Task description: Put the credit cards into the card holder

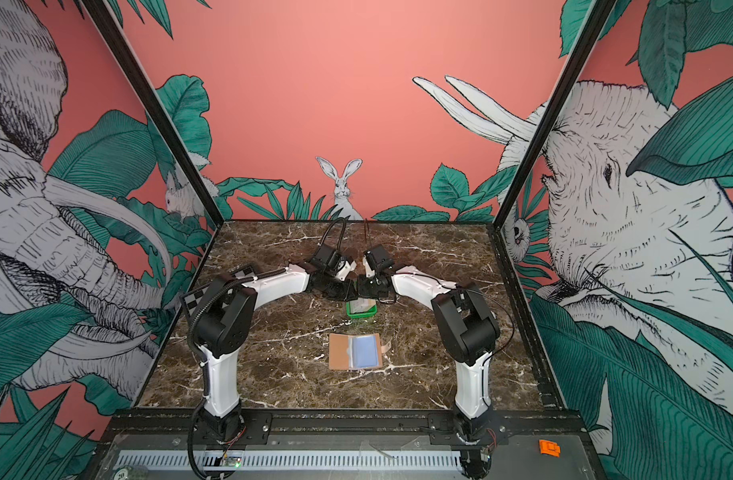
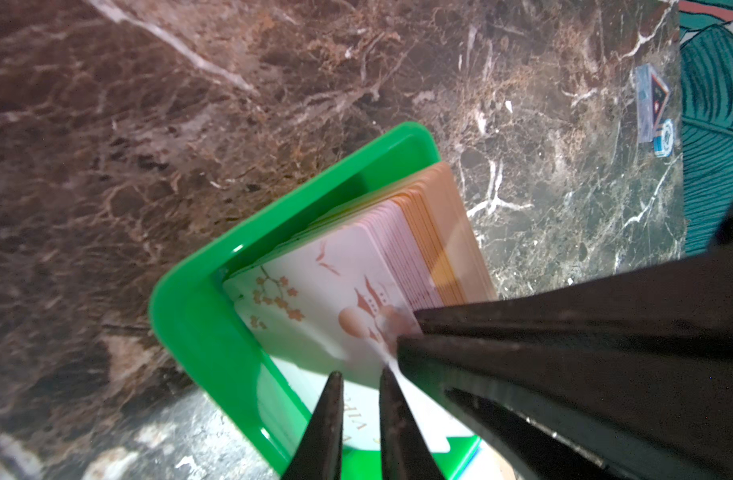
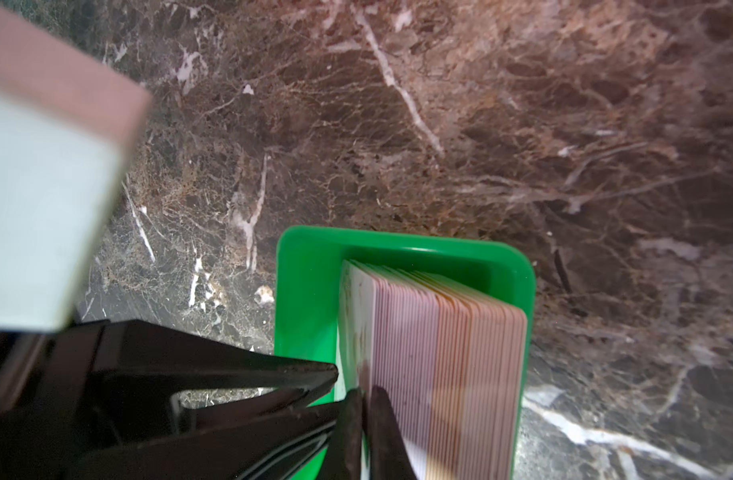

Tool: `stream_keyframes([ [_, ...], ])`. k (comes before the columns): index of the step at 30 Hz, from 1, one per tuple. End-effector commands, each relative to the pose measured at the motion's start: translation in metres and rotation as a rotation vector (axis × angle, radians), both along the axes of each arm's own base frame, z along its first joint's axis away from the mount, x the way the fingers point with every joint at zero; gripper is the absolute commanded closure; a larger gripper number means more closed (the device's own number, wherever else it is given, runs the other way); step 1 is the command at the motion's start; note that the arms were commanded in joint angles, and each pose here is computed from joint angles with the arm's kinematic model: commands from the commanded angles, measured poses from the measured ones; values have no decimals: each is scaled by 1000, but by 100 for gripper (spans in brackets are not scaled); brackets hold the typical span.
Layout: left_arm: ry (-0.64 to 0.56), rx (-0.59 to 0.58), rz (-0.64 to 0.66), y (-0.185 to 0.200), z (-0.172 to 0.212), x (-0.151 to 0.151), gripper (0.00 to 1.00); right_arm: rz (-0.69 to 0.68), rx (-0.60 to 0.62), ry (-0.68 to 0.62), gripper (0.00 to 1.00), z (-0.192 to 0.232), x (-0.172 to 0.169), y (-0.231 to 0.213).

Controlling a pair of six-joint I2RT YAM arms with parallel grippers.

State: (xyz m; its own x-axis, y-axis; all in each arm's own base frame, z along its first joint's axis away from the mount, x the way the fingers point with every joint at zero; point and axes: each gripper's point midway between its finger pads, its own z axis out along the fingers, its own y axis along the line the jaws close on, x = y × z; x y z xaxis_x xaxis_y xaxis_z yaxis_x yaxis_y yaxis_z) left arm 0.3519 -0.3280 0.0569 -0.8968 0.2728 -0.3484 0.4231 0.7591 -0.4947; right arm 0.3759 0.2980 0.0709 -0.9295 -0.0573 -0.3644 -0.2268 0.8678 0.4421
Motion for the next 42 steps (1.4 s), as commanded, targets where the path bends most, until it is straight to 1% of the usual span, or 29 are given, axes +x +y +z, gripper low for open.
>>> stream_keyframes([
  [1,28,47,-3,4,-12,-6,80,10,-14,-12,94,0,2,4],
  [9,8,48,-2,5,-6,-4,81,7,-11,-21,100,6,2,4],
  [16,-34,53,2,8,7,-1,81,3,4,-40,100,17,1,5],
  [25,-80,38,7,12,28,-2,81,-9,31,-87,100,44,-6,1],
  [26,-83,38,8,13,30,-3,81,-11,18,-72,100,37,-12,-5],
  [34,-132,-44,1,13,73,-15,79,-23,37,-102,100,52,-30,-19],
  [37,-145,-86,34,19,82,-25,77,-26,48,-118,100,60,-41,-25],
  [38,-148,-101,46,21,85,-29,77,-29,39,-112,100,55,-44,-28],
  [39,-151,-116,61,24,87,-34,76,-31,52,-138,100,67,-48,-31],
  [42,-160,-171,105,32,93,-48,75,-39,60,-157,100,74,-62,-40],
])
